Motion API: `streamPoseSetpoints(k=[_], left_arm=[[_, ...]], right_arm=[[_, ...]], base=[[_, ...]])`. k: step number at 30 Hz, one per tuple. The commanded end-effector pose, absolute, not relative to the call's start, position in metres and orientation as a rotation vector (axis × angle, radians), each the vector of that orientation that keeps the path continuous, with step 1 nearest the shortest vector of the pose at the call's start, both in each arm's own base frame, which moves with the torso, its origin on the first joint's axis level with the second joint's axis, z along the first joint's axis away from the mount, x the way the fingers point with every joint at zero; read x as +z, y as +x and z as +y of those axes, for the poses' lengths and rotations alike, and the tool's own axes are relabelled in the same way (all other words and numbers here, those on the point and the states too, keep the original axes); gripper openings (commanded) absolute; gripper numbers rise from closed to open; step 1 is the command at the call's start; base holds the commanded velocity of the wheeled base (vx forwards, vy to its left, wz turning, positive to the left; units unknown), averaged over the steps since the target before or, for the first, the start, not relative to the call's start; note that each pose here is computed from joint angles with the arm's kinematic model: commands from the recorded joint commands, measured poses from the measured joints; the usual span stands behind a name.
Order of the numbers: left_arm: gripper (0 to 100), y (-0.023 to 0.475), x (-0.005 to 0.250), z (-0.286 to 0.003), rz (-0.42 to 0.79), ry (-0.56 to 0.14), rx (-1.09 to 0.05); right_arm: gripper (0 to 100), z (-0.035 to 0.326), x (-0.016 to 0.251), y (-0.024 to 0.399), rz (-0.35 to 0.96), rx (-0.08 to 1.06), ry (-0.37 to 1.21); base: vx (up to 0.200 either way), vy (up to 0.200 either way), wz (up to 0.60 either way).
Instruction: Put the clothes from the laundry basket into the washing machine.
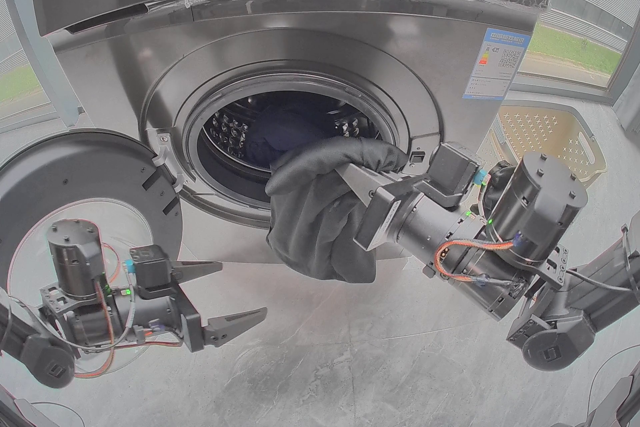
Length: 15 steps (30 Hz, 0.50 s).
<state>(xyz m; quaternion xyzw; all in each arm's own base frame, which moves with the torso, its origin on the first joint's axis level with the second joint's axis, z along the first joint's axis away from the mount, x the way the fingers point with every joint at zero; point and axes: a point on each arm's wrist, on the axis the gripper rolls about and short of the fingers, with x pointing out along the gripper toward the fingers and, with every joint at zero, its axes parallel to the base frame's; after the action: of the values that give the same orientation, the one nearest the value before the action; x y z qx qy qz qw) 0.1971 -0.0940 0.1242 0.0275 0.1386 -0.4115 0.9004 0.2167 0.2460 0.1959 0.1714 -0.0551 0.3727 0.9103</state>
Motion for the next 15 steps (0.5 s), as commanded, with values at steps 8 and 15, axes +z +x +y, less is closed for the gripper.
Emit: streamPoseSetpoints(k=[8, 15], left_arm=[[100, 0.251, 0.094, -0.130, 0.385, 0.029, -0.886], [100, 0.272, 0.091, -0.138, 0.368, 0.028, -0.870]], right_arm=[[0, 0.248, 0.194, 0.211, -0.107, 0.786, 0.355], [0, 0.252, 0.195, 0.206, -0.107, 0.804, 0.354]], base=[[0.000, 0.000, 0.00], [0.000, 0.000, 0.00]])
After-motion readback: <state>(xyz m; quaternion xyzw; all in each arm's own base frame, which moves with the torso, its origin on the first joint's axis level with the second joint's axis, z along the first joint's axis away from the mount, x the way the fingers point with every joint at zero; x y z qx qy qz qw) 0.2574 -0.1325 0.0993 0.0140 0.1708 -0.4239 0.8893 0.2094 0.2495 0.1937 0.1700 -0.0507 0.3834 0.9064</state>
